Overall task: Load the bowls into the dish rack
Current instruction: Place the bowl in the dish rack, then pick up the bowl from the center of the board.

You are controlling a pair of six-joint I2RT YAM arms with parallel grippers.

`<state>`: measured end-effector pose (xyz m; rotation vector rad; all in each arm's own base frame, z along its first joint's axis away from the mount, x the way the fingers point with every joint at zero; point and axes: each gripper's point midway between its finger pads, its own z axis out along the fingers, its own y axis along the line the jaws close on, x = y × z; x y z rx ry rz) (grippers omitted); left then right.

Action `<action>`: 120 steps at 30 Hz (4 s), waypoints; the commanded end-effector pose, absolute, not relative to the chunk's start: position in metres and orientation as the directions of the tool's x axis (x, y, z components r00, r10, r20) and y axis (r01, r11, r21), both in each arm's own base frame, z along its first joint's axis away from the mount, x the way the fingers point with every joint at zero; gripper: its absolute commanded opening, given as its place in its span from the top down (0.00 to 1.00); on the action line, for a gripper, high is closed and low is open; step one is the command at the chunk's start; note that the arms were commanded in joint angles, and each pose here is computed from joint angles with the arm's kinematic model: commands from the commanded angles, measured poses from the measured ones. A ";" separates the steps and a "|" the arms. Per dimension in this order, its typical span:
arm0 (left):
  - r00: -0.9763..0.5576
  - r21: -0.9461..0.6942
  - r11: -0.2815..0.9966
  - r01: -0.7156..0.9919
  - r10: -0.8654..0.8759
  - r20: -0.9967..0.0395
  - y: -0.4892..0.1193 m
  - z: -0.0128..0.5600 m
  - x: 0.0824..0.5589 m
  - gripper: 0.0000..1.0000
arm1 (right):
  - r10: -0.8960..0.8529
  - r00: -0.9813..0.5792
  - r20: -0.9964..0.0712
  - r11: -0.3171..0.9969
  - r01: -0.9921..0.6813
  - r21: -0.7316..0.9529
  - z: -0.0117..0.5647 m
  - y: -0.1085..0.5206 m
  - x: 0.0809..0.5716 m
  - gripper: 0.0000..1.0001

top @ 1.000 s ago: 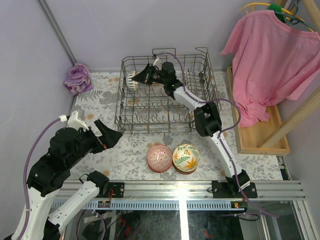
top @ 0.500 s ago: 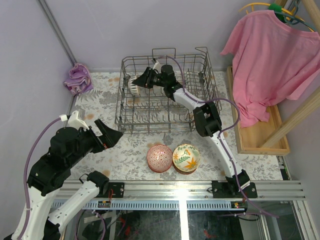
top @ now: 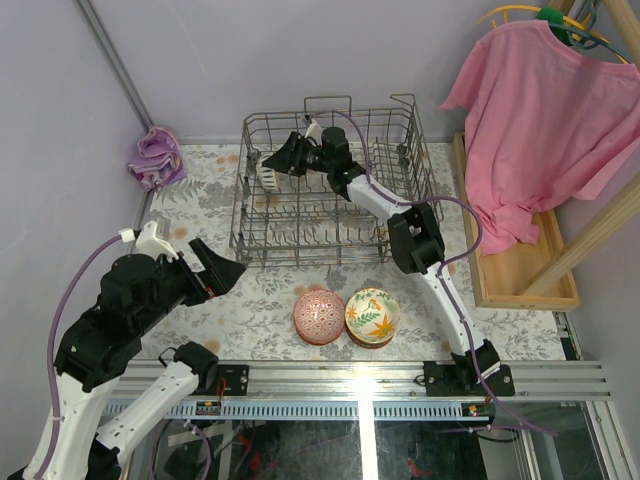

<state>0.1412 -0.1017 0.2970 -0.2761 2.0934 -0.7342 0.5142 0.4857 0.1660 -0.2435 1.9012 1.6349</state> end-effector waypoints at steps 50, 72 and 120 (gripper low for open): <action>-0.595 -0.576 0.815 0.060 -0.434 -0.676 -0.102 0.331 0.147 0.00 | 0.199 -0.731 -0.652 0.330 -0.577 0.747 0.327 0.302 0.277 0.01; -0.653 -0.656 0.753 0.057 -0.469 -0.595 -0.128 0.333 0.158 0.00 | 0.051 -0.825 -0.563 0.394 -0.501 0.770 0.267 0.236 0.161 0.01; -0.859 -0.657 0.738 0.152 -0.229 -0.457 -0.156 0.204 0.117 0.00 | -0.288 -0.804 -0.520 0.853 -0.462 0.244 0.173 0.270 0.115 0.30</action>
